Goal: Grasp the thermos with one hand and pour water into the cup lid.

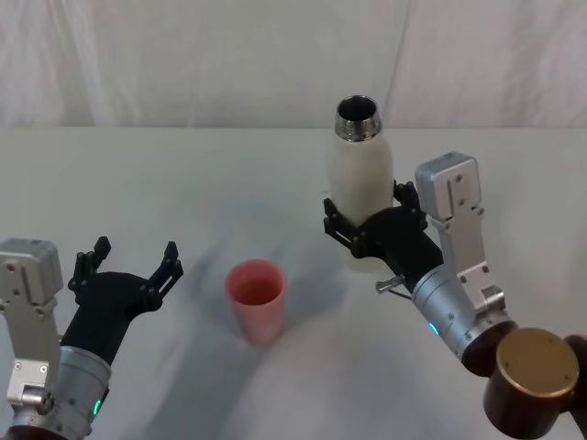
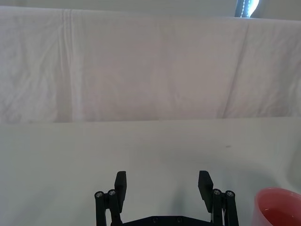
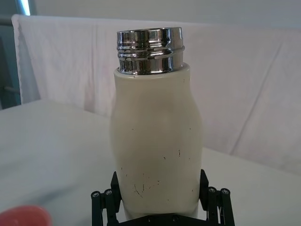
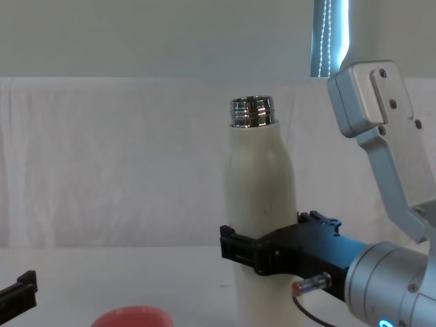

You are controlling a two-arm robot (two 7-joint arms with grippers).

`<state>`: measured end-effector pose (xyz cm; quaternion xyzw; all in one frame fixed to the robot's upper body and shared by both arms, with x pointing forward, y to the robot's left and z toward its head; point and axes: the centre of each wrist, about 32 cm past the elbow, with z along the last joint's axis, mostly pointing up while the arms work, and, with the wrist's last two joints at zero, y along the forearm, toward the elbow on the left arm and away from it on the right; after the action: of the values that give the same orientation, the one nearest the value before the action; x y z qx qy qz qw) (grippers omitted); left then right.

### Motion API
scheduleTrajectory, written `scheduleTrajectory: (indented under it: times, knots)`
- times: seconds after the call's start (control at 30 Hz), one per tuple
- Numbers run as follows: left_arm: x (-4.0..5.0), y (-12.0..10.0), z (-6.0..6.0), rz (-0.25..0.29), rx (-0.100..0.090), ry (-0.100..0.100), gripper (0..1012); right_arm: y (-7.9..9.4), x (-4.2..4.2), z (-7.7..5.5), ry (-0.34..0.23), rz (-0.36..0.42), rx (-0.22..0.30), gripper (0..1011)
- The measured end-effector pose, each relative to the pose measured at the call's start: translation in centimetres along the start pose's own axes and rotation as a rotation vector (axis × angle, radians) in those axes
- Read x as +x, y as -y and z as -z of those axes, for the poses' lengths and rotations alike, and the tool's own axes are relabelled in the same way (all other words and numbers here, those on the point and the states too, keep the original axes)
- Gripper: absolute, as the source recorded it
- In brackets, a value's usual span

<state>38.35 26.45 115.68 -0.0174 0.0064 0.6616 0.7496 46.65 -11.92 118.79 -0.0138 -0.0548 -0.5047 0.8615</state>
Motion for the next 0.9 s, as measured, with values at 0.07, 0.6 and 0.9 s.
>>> scheduleTrajectory:
  times: [0.07, 0.6, 0.9]
  knots:
    - [0.0, 0.0, 0.0, 0.0, 0.0, 0.0, 1001, 0.1, 0.09, 0.0, 0.016, 0.004, -0.001, 955]
    - [0.0, 0.0, 0.0, 0.0, 0.0, 0.0, 1001, 1.1, 0.68, 0.7, 0.258, 0.031, -0.028, 955]
    - [0.0, 0.0, 0.0, 0.0, 0.0, 0.0, 1001, 1.4, 0.38, 1.0, 0.441, 0.03, -0.039, 955]
